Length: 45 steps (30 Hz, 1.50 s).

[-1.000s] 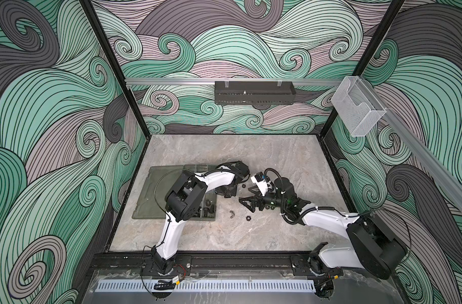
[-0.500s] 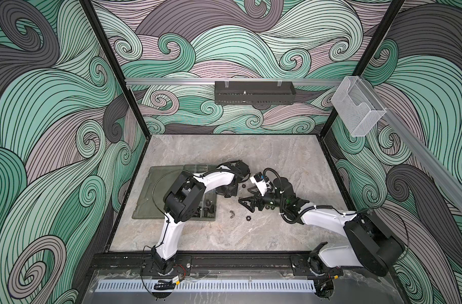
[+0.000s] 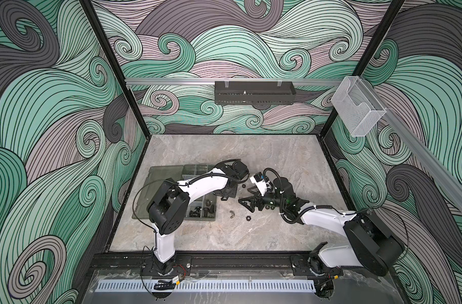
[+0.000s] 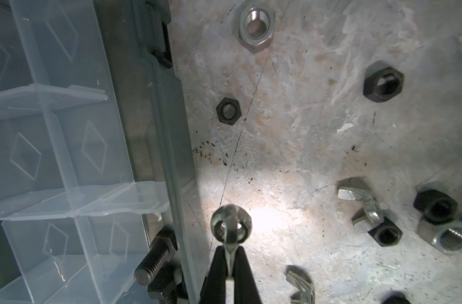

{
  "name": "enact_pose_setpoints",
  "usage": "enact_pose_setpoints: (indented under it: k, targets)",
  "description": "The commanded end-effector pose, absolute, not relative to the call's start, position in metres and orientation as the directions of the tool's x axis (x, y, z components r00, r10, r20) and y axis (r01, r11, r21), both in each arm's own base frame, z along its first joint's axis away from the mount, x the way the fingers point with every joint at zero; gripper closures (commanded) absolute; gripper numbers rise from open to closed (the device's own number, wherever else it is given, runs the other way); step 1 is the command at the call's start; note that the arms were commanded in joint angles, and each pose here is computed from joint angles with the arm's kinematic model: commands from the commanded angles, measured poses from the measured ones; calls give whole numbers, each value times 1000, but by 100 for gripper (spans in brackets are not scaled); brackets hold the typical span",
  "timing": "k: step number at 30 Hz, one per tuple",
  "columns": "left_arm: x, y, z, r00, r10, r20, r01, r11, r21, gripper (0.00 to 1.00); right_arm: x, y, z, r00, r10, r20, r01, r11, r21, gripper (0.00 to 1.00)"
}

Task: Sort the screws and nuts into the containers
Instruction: 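Lift the silver wing nut and carry it over a box compartment, then open the left gripper to drop the wing nut into the compartment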

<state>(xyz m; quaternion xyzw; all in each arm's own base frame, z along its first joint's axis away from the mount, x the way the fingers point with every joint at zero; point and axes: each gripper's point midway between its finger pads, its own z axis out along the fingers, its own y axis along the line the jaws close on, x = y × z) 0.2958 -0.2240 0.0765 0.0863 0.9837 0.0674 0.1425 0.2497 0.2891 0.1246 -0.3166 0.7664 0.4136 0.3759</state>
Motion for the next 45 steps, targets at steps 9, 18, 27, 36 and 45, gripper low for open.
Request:
enact_pose_setpoints:
  k: [9,18,27,36,45]
  targets:
    - [275,-158,114,-944,91,-317,35,983,180,98,213,312,159,-324,-187,-927,-920,289,263,1]
    - [238,-99,113,-948,-119,-295,-155,983,102,98,178,329,165,-197,-227,-954,-972,175,159,1]
    - [219,-55,97,-925,-243,-294,-296,943,153,98,181,331,158,-218,-242,-945,-967,185,175,1]
    - [226,-38,73,-917,-286,-280,-338,927,161,98,184,330,157,-216,-255,-942,-965,205,166,1]
    - [226,-39,57,-929,-298,-219,-332,933,140,96,186,330,153,-225,-264,-938,-961,219,170,1]
